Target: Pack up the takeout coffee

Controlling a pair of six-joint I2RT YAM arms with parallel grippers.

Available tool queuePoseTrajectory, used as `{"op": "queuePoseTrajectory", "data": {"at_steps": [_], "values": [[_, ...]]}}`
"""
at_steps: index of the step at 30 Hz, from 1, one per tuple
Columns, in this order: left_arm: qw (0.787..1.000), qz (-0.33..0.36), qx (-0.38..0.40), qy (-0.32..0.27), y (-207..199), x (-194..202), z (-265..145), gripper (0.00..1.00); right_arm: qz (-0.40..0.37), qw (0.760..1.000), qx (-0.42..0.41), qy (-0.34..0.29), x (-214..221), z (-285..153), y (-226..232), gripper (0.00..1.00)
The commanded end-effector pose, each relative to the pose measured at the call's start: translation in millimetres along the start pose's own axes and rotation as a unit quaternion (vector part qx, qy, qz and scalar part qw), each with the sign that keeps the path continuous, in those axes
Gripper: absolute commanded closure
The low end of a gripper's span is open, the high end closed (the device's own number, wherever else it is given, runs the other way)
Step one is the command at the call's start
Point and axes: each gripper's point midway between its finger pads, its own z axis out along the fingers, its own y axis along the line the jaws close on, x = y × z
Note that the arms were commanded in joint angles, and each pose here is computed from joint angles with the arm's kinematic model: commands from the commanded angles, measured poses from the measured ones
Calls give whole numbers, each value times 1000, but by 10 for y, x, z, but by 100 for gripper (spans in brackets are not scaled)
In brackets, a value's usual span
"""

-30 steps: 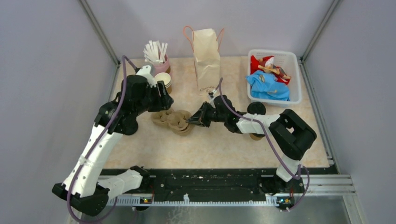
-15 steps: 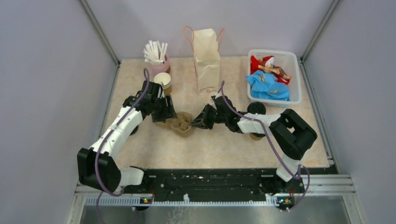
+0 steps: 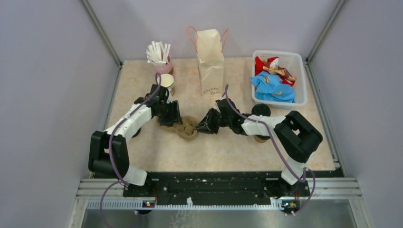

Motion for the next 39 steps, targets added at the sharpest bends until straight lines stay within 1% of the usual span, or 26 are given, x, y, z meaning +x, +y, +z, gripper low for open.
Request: {"op": "queuePoseTrajectory", "data": {"at_steps": [1, 10, 13, 14, 15, 17, 18, 20, 21, 24, 27, 30, 33, 36, 38, 39], "values": [[1000, 0, 22, -9, -56, 2, 10, 39, -14, 1000, 0, -5, -16, 47, 167, 77], [999, -10, 40, -11, -121, 24, -13, 44, -27, 998, 47, -10, -20, 226, 138, 71], [999, -11, 47, -12, -151, 19, -27, 45, -27, 994, 99, -30, -44, 235, 6, 63], [999, -10, 51, -13, -168, 17, -39, 46, -31, 993, 105, -38, -50, 240, -5, 62], [998, -10, 54, -14, -181, 12, -52, 46, -35, 992, 114, -46, -67, 249, -15, 64], [998, -8, 56, -21, -205, -12, -112, 47, -42, 988, 136, -53, -94, 264, -28, 72], [998, -7, 52, -25, -203, -33, -152, 46, -49, 988, 135, -52, -107, 271, 28, 78], [998, -1, 42, -46, -234, -152, -337, 41, -52, 988, 134, -50, -119, 212, 215, 98], [998, 3, 36, -60, -252, -224, -470, 39, -49, 990, 119, -53, -130, 157, 367, 100], [991, 22, 24, -127, -359, -521, -981, 34, -20, 997, 43, -60, -149, -20, 862, 100], [979, 34, 16, -202, -471, -778, -1552, 32, 15, 997, -45, -55, -147, -193, 1238, 100], [966, 33, 14, -257, -524, -878, -1957, 31, 57, 992, -101, -50, -176, -227, 1256, 100], [963, 23, 18, -268, -527, -817, -2085, 31, 68, 992, -99, -23, -139, -142, 1141, 100], [960, 7, 22, -279, -510, -705, -2213, 31, 42, 995, -81, -44, -171, -311, 1118, 100], [958, -1, 21, -285, -478, -613, -2293, 31, 17, 996, -62, -69, -287, -530, 1074, 100], [959, -4, 22, -283, -464, -549, -2310, 30, 1, 995, -38, -89, -369, -684, 1029, 100]]}}
